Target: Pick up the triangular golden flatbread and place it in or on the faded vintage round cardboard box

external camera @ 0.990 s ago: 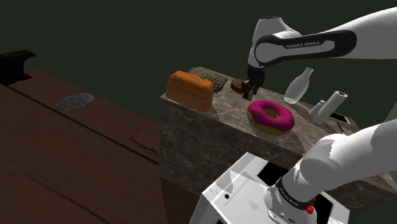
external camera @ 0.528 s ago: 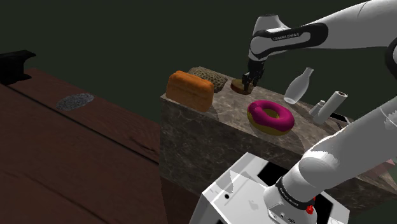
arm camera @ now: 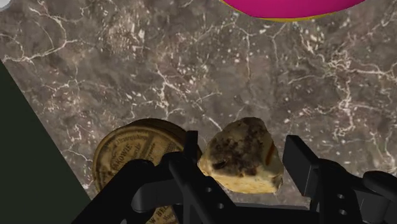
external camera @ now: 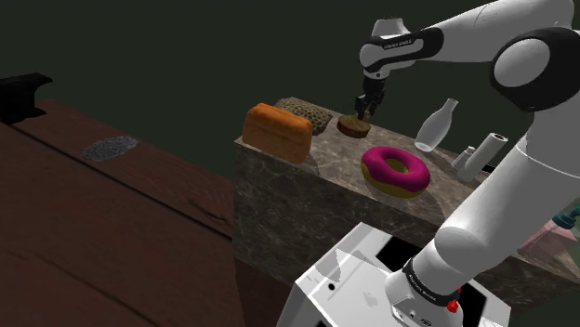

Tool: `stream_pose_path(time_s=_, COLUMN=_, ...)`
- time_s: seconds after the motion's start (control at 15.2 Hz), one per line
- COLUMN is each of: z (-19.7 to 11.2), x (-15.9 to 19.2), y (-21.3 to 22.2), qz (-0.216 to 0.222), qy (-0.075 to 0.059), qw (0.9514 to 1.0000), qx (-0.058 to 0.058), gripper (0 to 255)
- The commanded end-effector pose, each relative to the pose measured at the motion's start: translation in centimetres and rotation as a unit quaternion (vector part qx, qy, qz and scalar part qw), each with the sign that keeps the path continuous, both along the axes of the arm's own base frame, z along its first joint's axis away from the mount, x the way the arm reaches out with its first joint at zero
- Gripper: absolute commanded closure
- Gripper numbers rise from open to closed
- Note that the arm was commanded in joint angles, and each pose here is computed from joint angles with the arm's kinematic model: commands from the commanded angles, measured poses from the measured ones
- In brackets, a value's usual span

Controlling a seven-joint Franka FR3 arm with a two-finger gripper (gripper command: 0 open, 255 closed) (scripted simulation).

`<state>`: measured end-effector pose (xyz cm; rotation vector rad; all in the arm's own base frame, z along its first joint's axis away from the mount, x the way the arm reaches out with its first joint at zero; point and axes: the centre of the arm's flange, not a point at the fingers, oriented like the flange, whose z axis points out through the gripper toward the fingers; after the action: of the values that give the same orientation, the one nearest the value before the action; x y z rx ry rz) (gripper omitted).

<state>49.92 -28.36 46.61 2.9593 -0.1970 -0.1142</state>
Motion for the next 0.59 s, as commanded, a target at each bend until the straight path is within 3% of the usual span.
stream_pose_path(time_s=0.0, z=0.1, x=1.7, y=-2.3, qz=0.001, qy=0.000, qw=1.0000, qx=0.000, gripper=255)
stream_pose_path(time_s=0.53, z=0.5, x=7.3, y=-11.2, qz=0.001, qy=0.000, qw=1.0000, qx=0.000, gripper=255)
